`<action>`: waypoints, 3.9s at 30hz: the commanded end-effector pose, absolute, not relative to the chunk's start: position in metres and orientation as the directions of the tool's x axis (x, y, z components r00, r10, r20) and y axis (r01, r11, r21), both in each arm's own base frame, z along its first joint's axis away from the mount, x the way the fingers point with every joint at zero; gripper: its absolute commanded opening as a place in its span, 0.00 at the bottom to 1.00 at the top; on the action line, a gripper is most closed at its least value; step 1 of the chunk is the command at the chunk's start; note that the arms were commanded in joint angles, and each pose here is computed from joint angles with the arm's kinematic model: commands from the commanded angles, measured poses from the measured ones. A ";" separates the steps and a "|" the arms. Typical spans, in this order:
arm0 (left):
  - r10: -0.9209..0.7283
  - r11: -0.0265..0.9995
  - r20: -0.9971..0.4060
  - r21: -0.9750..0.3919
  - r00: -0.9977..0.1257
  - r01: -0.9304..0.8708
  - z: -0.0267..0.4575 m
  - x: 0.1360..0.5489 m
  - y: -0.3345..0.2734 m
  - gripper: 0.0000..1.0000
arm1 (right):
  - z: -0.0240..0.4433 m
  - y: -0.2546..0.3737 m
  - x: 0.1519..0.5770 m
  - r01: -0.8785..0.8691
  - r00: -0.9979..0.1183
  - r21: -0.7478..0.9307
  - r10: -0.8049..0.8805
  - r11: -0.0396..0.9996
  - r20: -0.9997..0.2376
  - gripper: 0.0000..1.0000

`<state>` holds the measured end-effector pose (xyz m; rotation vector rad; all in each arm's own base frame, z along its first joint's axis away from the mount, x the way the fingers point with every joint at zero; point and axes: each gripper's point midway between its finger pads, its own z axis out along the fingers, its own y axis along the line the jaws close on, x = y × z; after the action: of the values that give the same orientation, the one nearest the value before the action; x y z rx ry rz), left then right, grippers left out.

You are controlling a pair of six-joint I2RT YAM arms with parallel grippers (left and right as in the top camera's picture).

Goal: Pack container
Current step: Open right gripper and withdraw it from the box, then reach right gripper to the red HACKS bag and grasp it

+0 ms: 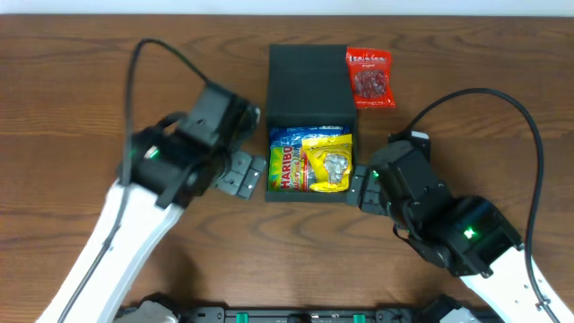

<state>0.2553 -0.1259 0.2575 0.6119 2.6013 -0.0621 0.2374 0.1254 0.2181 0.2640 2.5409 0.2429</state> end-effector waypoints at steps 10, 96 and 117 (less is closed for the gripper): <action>0.331 0.907 -0.656 0.023 -0.678 0.421 0.322 0.202 -0.099 0.95 | 0.234 0.077 0.269 0.259 -0.702 0.113 0.267 0.959 -0.660 0.99; 0.307 0.912 -0.631 -0.019 -0.713 0.410 0.320 0.165 -0.084 0.95 | -0.006 0.054 0.526 0.107 -0.665 0.122 0.162 0.987 -0.729 0.97; 0.307 0.912 -0.631 -0.019 -0.713 0.410 0.320 0.165 -0.084 0.95 | -0.005 0.049 0.500 0.124 -0.749 0.091 0.153 0.988 -0.644 0.01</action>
<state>0.1657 -0.0847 0.3162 0.5232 2.4218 -0.2030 0.5233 0.0590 0.0194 0.1806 2.3251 0.1020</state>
